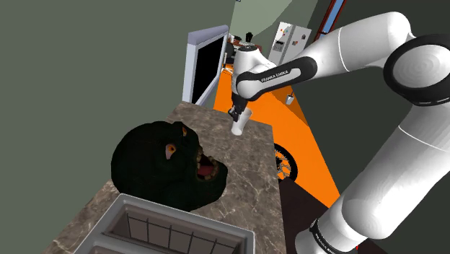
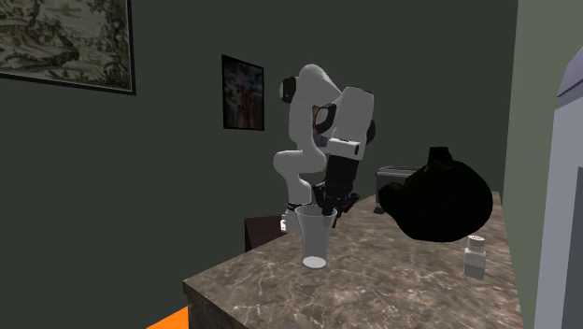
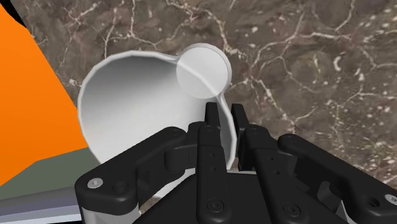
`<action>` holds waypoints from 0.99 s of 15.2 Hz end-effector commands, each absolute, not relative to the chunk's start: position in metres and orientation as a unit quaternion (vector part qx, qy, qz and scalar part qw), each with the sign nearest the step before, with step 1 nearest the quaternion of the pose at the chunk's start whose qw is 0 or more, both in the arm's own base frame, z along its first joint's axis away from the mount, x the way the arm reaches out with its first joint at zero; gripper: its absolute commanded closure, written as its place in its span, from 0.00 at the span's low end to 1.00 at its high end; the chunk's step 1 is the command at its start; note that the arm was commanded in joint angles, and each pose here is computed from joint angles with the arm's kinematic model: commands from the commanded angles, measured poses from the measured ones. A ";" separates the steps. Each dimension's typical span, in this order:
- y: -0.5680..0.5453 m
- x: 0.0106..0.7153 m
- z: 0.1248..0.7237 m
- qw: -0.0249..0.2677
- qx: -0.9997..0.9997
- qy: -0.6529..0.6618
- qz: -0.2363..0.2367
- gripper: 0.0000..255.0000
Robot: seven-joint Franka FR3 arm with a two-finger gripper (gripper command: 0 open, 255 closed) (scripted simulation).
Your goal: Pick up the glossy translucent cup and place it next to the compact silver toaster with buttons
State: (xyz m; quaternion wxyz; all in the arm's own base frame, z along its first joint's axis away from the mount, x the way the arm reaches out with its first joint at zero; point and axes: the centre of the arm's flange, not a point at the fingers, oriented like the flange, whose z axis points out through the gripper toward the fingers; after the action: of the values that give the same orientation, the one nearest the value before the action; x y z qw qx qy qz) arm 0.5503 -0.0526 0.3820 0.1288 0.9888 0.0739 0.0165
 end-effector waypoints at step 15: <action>-0.052 0.550 0.467 0.129 0.989 0.074 0.016 1.00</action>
State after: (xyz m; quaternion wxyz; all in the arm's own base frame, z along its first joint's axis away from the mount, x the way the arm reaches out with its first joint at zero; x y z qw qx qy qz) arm 0.5503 -0.0524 0.4602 0.1288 0.9888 0.0739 0.0165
